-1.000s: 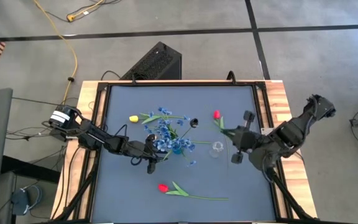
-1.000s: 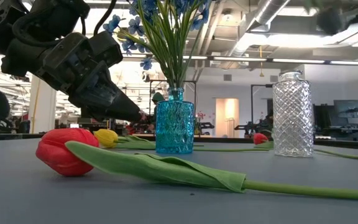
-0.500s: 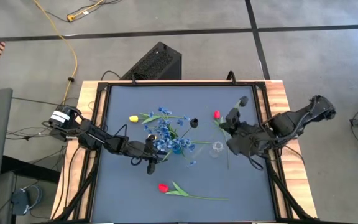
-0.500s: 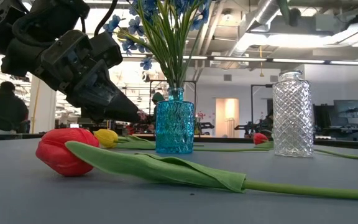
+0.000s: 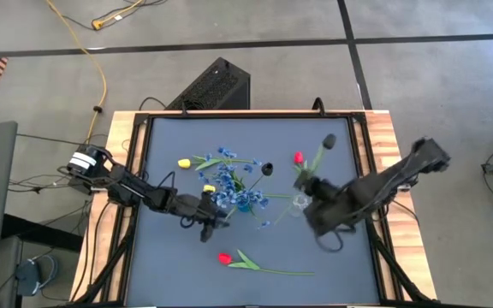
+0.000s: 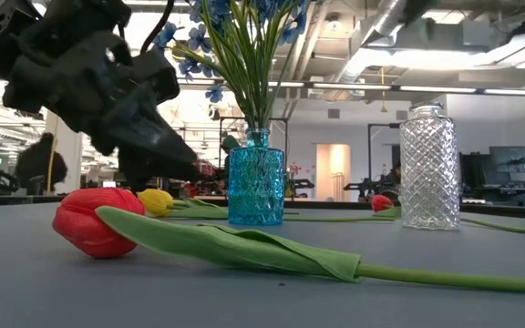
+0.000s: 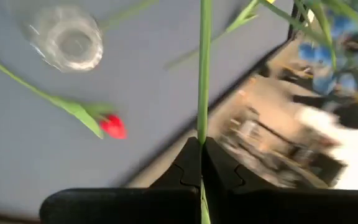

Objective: Sort flowers into vase by color
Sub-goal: Put the black flower into the blue vase

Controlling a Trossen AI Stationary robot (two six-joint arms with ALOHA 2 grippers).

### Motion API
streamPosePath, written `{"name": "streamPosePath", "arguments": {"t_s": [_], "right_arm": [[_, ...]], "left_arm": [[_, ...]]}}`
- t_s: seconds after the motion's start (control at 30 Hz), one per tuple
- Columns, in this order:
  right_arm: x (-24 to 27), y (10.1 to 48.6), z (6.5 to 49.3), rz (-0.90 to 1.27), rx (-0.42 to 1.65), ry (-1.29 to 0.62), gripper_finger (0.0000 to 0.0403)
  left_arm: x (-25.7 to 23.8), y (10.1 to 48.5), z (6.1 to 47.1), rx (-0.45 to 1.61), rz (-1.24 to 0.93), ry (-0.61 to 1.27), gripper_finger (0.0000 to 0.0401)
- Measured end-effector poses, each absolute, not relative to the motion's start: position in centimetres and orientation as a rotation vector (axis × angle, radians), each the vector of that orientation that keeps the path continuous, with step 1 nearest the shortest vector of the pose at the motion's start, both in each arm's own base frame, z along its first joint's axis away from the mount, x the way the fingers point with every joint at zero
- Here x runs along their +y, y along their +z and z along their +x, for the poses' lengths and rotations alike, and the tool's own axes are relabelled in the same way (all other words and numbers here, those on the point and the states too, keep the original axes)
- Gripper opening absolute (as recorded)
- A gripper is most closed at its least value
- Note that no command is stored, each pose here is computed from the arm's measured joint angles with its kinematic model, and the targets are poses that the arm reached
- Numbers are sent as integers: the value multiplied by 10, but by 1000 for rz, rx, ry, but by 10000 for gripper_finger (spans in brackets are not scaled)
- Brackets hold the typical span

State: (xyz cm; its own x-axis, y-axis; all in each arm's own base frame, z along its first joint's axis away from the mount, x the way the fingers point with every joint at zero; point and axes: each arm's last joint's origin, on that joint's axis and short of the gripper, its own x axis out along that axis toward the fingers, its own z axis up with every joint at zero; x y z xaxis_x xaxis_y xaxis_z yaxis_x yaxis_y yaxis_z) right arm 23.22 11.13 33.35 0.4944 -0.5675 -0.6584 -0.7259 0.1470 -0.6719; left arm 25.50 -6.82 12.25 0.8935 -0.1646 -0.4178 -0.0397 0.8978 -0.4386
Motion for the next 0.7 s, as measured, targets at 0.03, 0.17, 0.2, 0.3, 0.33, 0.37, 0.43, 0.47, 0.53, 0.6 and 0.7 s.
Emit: {"name": "streamPosePath", "arguments": {"t_s": [0.03, 0.17, 0.2, 0.3, 0.33, 0.37, 0.43, 0.47, 0.53, 0.6, 0.7], "right_arm": [[119, 326, 238, -1621, 1184, 161, 25], [147, 296, 254, -1915, 1227, 155, 26], [153, 290, 257, -1952, 1230, 148, 27], [171, 275, 263, -2048, 1221, 121, 26], [177, 271, 265, -2087, 1212, 98, 25], [183, 267, 267, -2135, 1203, 76, 25], [195, 262, 269, -2264, 1178, 29, 25], [201, 261, 270, -2324, 1168, 12, 26], [210, 262, 274, -2348, 1153, 16, 26], [218, 262, 278, -2354, 1143, 18, 26], [225, 263, 285, -2350, 1133, 16, 25]], "left_arm": [[-72, 122, 254, 480, -486, -104, 137], [-92, 126, 249, 486, -543, -230, 137], [-98, 129, 248, 461, -550, -258, 137], [-114, 141, 245, 339, -558, -328, 137], [-119, 146, 244, 291, -555, -346, 137], [-124, 151, 244, 246, -547, -359, 137], [-133, 163, 247, 166, -527, -360, 137], [-138, 169, 250, 141, -517, -358, 137], [-147, 180, 258, 137, -491, -384, 137], [-156, 190, 268, 169, -449, -435, 137], [-166, 208, 282, 187, -375, -465, 137]]}}
